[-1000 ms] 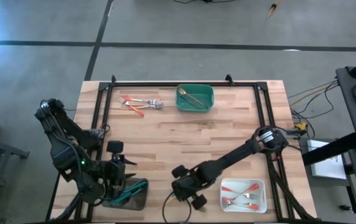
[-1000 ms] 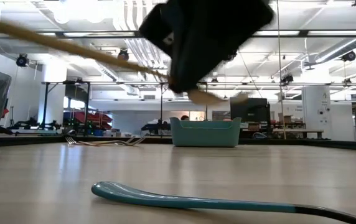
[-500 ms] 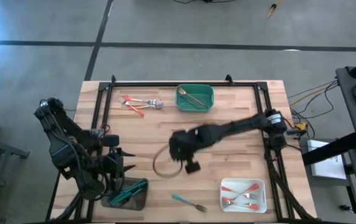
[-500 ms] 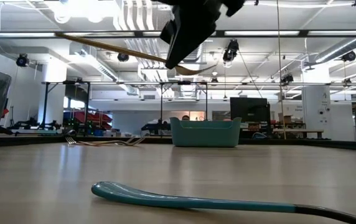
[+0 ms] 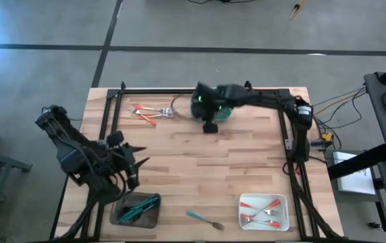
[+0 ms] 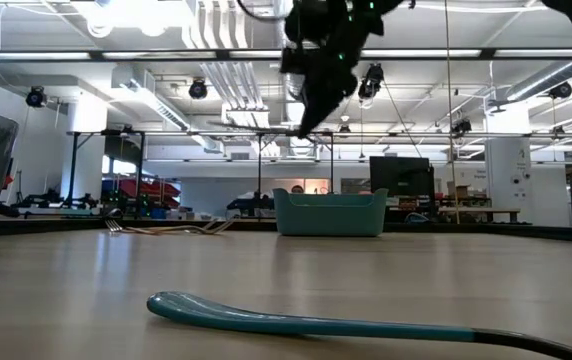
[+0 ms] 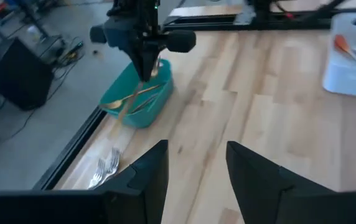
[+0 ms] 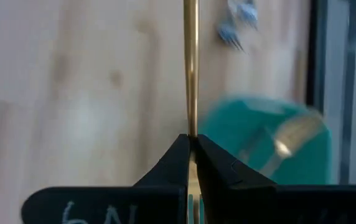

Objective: Sort silverware by color (type)
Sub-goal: Put the gold fork into the green bin, then put the blue fork into the black bin

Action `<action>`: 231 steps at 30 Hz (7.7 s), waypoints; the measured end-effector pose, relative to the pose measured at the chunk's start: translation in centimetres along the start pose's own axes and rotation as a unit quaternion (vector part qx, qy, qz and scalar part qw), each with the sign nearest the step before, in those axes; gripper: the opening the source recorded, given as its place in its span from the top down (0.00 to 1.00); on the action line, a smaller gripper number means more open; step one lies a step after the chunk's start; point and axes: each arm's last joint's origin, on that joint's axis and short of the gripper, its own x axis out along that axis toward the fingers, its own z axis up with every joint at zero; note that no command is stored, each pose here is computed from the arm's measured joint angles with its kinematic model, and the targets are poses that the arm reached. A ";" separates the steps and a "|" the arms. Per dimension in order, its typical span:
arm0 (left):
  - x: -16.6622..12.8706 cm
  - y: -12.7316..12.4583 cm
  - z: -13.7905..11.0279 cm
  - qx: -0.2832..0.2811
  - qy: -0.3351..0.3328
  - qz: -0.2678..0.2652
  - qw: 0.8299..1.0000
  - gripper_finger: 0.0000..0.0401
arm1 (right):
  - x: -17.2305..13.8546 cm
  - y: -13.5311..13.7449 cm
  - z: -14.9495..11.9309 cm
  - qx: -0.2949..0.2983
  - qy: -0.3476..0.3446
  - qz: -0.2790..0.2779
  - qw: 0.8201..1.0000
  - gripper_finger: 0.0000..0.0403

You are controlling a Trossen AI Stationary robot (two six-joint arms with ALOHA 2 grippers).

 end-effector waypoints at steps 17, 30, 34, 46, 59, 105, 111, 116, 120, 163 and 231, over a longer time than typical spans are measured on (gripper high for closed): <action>3.5 1.8 1.9 -0.103 0.002 0.068 0.992 0.64 | 2.9 -10.8 -8.4 0.101 0.046 0.004 0.994 0.98; 5.1 -0.2 1.7 -0.089 -0.001 0.089 0.992 0.64 | 4.8 -11.1 -9.4 0.112 0.062 0.027 0.991 0.98; 5.4 -0.6 1.7 -0.098 -0.002 0.092 0.991 0.64 | 4.2 -11.3 -9.7 0.148 0.029 0.076 0.986 0.98; 5.5 -0.8 1.7 -0.119 0.002 0.083 0.989 0.64 | 4.5 -11.3 -10.4 0.165 0.021 0.100 0.981 0.98; 5.5 -0.8 1.7 -0.118 0.002 0.081 0.990 0.64 | 5.3 -10.6 -11.3 0.219 0.048 0.115 0.968 0.80; 5.4 -1.0 1.8 -0.088 0.011 0.065 0.994 0.64 | -6.2 7.3 -12.8 0.366 -0.135 0.173 0.904 0.88; 4.9 -0.8 1.6 -0.095 0.054 0.015 0.994 0.64 | -4.7 12.8 -10.8 0.333 -0.146 0.190 0.912 0.88; 3.9 -0.7 1.5 -0.088 0.084 -0.038 0.992 0.64 | -3.6 17.2 -9.4 0.297 -0.140 0.188 0.926 0.88; 3.3 -0.7 1.4 -0.062 0.096 -0.072 0.991 0.64 | -2.7 20.7 -8.3 0.259 -0.127 0.215 0.933 0.88; 0.2 -4.2 -0.8 0.069 0.182 -0.265 0.944 0.64 | 5.8 34.2 1.9 0.163 0.093 0.313 0.931 0.73; -0.4 -4.0 -1.5 0.126 0.207 -0.283 0.928 0.64 | 9.1 37.8 -0.3 0.069 0.098 0.108 0.987 0.97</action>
